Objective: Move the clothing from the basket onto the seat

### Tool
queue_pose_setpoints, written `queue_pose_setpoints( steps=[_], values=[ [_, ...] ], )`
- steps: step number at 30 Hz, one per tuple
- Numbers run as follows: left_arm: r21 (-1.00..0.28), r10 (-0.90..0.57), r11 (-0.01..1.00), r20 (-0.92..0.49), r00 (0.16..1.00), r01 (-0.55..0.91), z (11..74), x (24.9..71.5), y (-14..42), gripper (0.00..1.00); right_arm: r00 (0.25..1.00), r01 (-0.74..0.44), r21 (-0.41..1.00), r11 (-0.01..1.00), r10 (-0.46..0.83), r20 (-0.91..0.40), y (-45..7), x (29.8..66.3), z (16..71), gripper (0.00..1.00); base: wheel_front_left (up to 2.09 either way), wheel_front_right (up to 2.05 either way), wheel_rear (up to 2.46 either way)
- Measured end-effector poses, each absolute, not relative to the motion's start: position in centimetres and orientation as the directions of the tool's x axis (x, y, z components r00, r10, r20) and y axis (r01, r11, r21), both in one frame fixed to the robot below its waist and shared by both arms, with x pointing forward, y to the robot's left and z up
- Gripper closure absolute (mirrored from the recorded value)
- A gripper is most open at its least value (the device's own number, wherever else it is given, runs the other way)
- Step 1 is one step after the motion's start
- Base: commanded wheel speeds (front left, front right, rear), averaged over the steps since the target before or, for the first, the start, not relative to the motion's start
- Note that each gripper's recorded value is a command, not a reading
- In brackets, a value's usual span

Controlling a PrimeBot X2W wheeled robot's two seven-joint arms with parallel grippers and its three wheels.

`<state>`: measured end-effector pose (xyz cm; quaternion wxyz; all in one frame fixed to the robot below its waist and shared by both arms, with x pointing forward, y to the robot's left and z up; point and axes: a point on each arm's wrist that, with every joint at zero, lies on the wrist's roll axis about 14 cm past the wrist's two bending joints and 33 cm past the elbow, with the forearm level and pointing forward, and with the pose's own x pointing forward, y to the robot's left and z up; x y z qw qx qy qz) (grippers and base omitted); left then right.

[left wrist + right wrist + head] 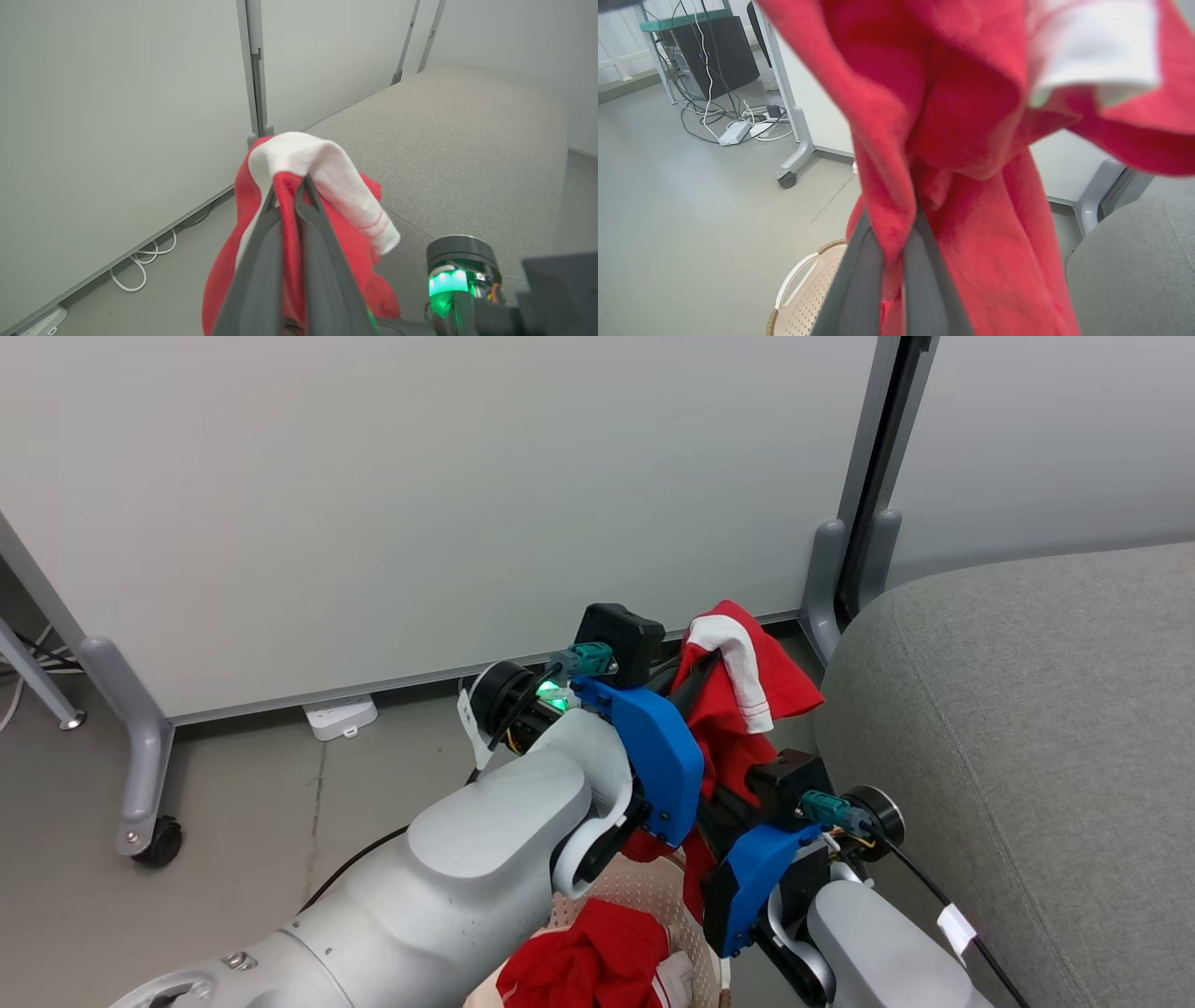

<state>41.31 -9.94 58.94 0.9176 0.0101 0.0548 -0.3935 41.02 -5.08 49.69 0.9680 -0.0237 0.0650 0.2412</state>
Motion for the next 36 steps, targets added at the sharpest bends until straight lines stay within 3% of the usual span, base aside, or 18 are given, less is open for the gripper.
queue_pose_setpoints(
  steps=[17,18,19,20,29,36],
  values=[
    [-0.028,-0.735,0.676,-0.103,0.670,0.736,59.0,41.1,-10.6,1.00,0.881,-0.461,-0.025,0.887,0.454,-0.133,-5.6,40.8,49.7,1.00,0.00,0.00,0.00],
    [-0.029,-0.739,0.672,-0.093,0.667,0.740,59.2,41.0,-10.7,0.87,0.882,-0.460,-0.025,0.888,0.453,-0.133,-5.6,40.8,49.7,1.00,0.00,0.00,0.00],
    [-0.031,-0.744,0.667,-0.079,0.664,0.744,59.3,41.0,-10.8,0.17,0.882,-0.460,-0.028,0.888,0.453,-0.133,-5.6,40.8,49.7,1.00,0.00,0.00,0.00],
    [-0.039,-0.751,0.660,-0.060,0.657,0.751,59.5,40.8,-10.9,0.00,0.882,-0.459,-0.030,0.888,0.452,-0.132,-5.7,40.8,49.7,1.00,0.00,0.00,0.00],
    [-0.086,-0.754,0.655,-0.013,0.657,0.750,56.3,39.8,-9.4,0.00,0.891,-0.445,-0.044,0.894,0.438,-0.121,-6.2,40.7,49.8,1.00,0.00,0.00,0.00],
    [-0.117,-0.679,0.717,0.103,0.727,0.687,56.4,39.0,-5.0,0.00,0.904,-0.418,-0.045,0.907,0.410,-0.123,-7.1,40.9,49.4,1.00,0.00,0.00,0.00]
  ],
)
